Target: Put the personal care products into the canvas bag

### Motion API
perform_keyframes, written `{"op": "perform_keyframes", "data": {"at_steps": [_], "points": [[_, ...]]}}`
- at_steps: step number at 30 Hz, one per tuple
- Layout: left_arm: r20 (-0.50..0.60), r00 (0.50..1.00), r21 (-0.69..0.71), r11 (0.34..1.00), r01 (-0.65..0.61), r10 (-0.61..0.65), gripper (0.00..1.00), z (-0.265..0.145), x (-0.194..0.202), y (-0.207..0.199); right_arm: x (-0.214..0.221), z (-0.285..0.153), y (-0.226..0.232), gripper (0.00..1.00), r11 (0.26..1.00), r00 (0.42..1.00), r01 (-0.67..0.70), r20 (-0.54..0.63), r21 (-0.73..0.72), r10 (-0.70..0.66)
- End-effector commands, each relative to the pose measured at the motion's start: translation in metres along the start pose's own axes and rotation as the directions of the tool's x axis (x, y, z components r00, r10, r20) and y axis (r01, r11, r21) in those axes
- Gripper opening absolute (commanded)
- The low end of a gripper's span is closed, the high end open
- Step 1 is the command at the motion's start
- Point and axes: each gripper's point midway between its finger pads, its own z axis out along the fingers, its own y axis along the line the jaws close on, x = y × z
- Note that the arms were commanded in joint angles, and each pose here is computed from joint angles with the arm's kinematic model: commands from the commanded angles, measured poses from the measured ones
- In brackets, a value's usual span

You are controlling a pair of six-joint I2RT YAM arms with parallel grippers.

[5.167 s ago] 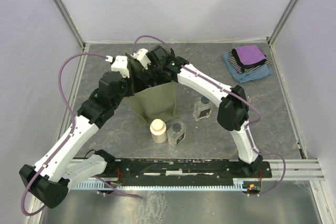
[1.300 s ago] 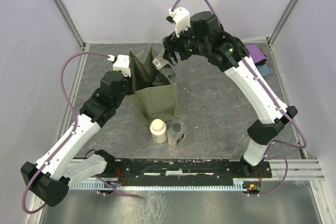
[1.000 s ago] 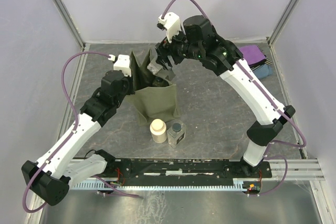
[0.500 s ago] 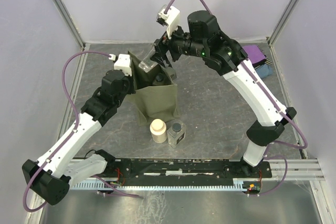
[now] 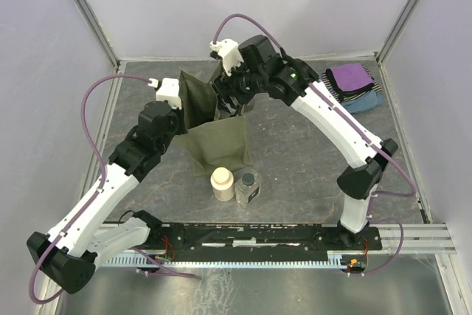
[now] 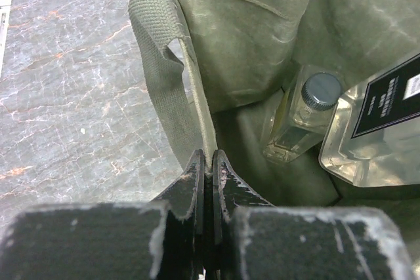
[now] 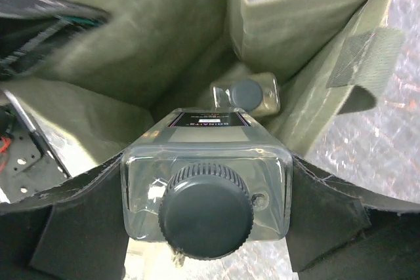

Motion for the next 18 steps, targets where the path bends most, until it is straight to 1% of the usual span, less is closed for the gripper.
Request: {"op": "perform_keyframes", "data": {"at_steps": [1,5,13,18], "points": [[0.098,0.995,-0.032,0.999,0.011,-0.008,0.03,-0.011,-0.033,0.009,-0.014,0.001,-0.016,0.0,0.995,0.999,0.003,0.037,0.101,-0.006],[0.1,0.995,-0.032,0.999,0.012,-0.009,0.03,-0.012,-0.034,0.009,0.001,0.017,-0.027,0.01,0.988,1.0,0.001,-0.025,0.151,0.003],[0.097,0.995,-0.021,1.0,0.011,-0.009,0.03,-0.012,-0.033,0.007,0.019,0.049,-0.045,0.01,0.973,0.997,-0.011,-0.078,0.231,0.029],[0.095,0.995,-0.02,1.0,0.01,-0.008,0.03,-0.011,-0.032,0.007,0.027,0.063,-0.049,0.01,0.969,0.993,-0.018,-0.108,0.247,0.046]]}}
